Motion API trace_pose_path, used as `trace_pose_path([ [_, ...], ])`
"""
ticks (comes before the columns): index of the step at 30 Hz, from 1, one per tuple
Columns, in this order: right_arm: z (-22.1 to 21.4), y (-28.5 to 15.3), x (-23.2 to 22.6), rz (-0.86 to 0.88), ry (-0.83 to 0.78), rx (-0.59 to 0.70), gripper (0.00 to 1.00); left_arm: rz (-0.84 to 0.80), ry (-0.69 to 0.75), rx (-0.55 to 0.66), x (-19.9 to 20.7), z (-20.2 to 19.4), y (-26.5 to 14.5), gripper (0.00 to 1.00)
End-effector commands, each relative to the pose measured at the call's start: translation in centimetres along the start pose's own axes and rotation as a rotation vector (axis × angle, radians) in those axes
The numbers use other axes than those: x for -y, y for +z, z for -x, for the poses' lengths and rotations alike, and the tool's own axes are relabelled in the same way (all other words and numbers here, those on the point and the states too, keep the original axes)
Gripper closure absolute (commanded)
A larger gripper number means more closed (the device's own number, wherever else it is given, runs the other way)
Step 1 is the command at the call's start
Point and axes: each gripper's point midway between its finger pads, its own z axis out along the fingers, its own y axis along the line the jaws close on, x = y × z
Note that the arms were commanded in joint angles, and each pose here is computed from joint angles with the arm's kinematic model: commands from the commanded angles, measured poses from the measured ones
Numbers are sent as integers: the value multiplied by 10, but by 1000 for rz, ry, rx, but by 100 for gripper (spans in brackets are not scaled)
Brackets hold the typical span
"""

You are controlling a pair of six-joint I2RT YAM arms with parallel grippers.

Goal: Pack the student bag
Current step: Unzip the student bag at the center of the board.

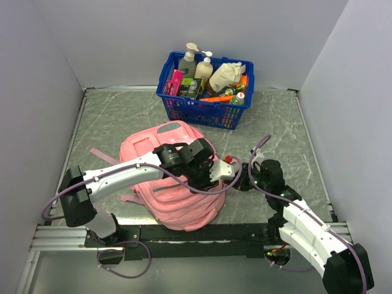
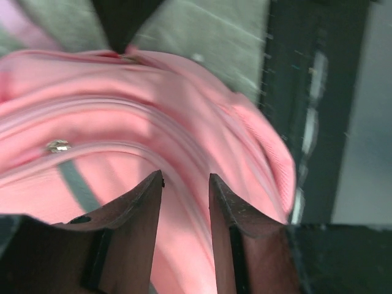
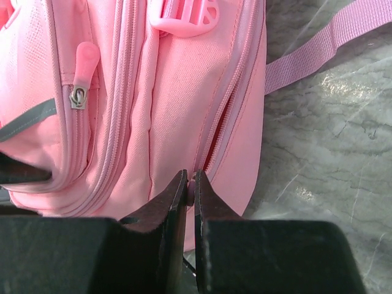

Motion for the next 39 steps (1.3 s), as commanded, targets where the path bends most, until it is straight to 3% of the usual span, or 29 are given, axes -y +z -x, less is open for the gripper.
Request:
trace_pose_path([
  [1, 11, -2, -13, 58, -40, 36, 100, 201, -32, 73, -29, 29, -5, 59],
  [13, 11, -3, -19, 89, -51, 35, 100, 474, 183, -64, -40, 2, 9, 51],
  [16, 11, -3, -19, 87, -58, 33, 100, 512, 192, -71, -40, 1, 7, 44],
  [23, 12, -5, -19, 85, -62, 41, 100, 646, 177, -71, -59, 1, -9, 42],
  [25, 12, -5, -19, 84, -61, 41, 100, 673, 152, -79, -67, -7, -13, 45],
  [27, 12, -5, -19, 82, -61, 39, 100, 672, 138, -94, -71, -16, -16, 63],
  [28, 12, -5, -20, 85, -59, 38, 100, 665, 121, -103, -75, -21, -16, 90],
  [29, 12, -4, -19, 83, -58, 35, 100, 644, 110, -95, -73, -22, -15, 99],
  [35, 14, 0, -11, 37, -40, 32, 100, 417, 120, -38, -40, -3, -17, 99],
  [39, 18, 6, -5, 4, -32, 28, 100, 57, 241, 70, 22, 24, -26, 99],
])
